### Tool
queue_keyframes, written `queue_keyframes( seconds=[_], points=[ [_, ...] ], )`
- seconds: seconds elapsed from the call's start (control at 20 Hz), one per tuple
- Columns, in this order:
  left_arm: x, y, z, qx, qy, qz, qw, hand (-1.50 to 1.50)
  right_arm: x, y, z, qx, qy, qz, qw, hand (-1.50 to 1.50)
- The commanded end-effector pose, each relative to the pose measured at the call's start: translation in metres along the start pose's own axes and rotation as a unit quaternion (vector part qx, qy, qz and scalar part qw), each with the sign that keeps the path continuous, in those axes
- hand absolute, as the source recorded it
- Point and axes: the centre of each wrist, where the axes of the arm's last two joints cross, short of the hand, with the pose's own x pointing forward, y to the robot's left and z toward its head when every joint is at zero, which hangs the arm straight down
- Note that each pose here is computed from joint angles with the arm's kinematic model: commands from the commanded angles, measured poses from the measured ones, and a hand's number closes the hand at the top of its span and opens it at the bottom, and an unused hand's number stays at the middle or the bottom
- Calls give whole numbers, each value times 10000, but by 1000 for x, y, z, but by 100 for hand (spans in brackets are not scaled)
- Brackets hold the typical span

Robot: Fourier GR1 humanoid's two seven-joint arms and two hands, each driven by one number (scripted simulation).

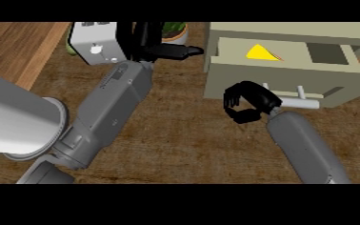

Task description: Pick up the cup, place it into the drawer and close the drawer

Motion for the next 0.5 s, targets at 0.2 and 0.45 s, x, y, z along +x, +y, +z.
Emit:
queue_keyframes(
  seconds=[0.2, 0.45],
  points=[
    [5, 40, 13, -105, 104, 73, 9999, -150, -27, -58, -7, -1188, -174, -282, 9924, 150],
    [3, 52, 21, -176, 95, 101, 9997, -150, -19, -121, -2, -1827, 12, -326, 9826, 150]
  ],
)
